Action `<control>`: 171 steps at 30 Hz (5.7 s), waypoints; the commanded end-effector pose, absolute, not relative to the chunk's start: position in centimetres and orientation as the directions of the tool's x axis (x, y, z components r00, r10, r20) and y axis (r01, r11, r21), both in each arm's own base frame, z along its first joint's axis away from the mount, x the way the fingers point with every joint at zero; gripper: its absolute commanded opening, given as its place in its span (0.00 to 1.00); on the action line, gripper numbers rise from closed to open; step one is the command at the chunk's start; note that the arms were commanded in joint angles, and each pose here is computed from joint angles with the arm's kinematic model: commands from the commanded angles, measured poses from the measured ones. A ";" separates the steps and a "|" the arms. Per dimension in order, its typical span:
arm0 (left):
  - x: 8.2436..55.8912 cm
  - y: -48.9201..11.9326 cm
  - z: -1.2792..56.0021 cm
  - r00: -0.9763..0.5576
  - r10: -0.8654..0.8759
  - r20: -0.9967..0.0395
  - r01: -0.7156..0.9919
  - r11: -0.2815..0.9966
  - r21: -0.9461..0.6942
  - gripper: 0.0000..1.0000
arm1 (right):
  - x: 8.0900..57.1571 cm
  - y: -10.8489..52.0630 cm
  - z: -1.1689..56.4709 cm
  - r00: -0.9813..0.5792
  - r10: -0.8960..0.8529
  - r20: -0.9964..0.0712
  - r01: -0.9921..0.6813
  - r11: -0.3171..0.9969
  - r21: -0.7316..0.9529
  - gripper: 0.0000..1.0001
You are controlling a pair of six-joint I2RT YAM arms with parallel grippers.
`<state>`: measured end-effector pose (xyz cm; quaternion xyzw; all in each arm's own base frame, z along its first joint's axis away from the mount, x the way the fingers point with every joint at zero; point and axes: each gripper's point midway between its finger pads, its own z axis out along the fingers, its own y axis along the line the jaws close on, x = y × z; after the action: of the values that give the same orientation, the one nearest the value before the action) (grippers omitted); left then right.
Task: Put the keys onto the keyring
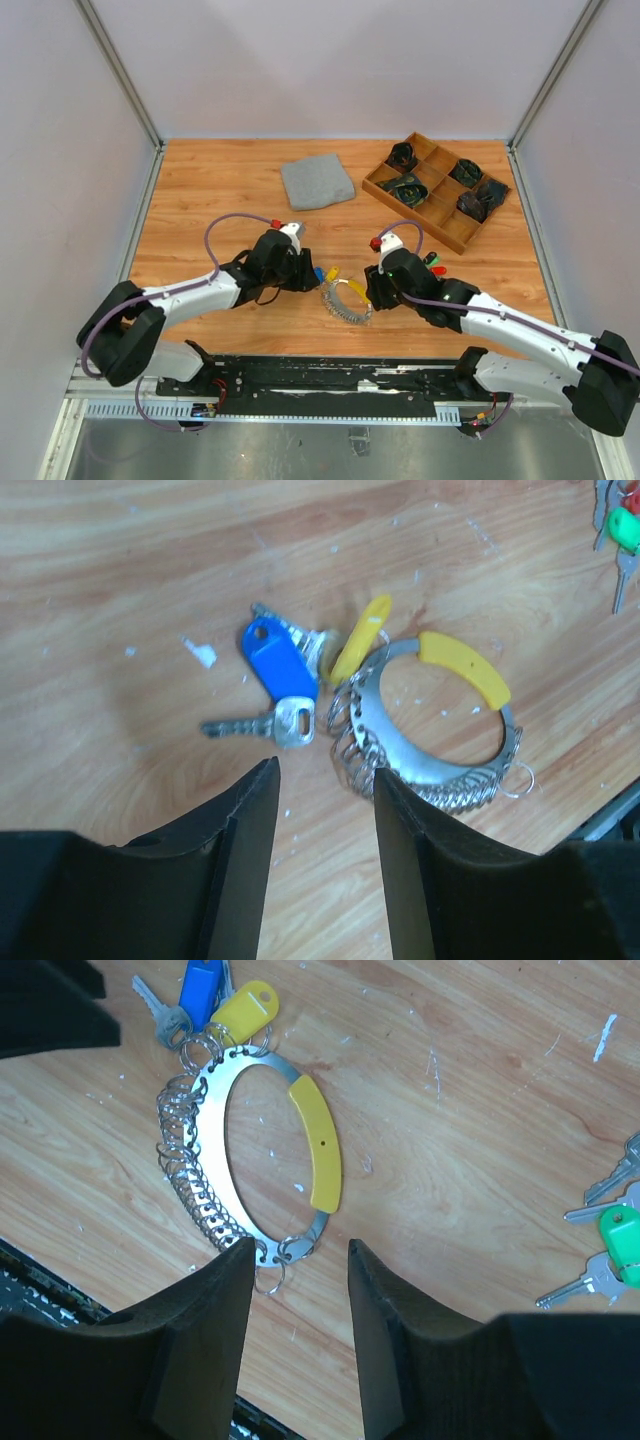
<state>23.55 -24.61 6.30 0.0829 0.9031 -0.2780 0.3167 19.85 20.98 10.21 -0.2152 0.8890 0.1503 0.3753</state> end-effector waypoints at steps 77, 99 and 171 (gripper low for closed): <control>20.8 -33.0 20.2 -0.245 0.414 -0.877 0.883 0.468 -0.025 0.01 | 15.9 17.3 22.2 -0.343 0.052 -0.938 -0.603 0.753 0.262 0.50; 17.0 -34.9 24.6 0.031 0.564 -0.825 0.928 0.291 0.234 0.01 | 14.5 13.9 26.5 -0.463 0.168 -0.871 -0.436 0.812 0.388 0.51; 12.5 -37.6 21.6 0.165 0.619 -0.768 0.910 0.206 0.361 0.07 | 16.0 24.3 17.3 -0.766 0.640 -0.068 0.339 0.491 0.803 0.01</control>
<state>12.67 -36.36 20.57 0.6191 0.6367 -0.1419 0.4372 15.65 24.44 17.00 0.2754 0.8544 0.4026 0.1788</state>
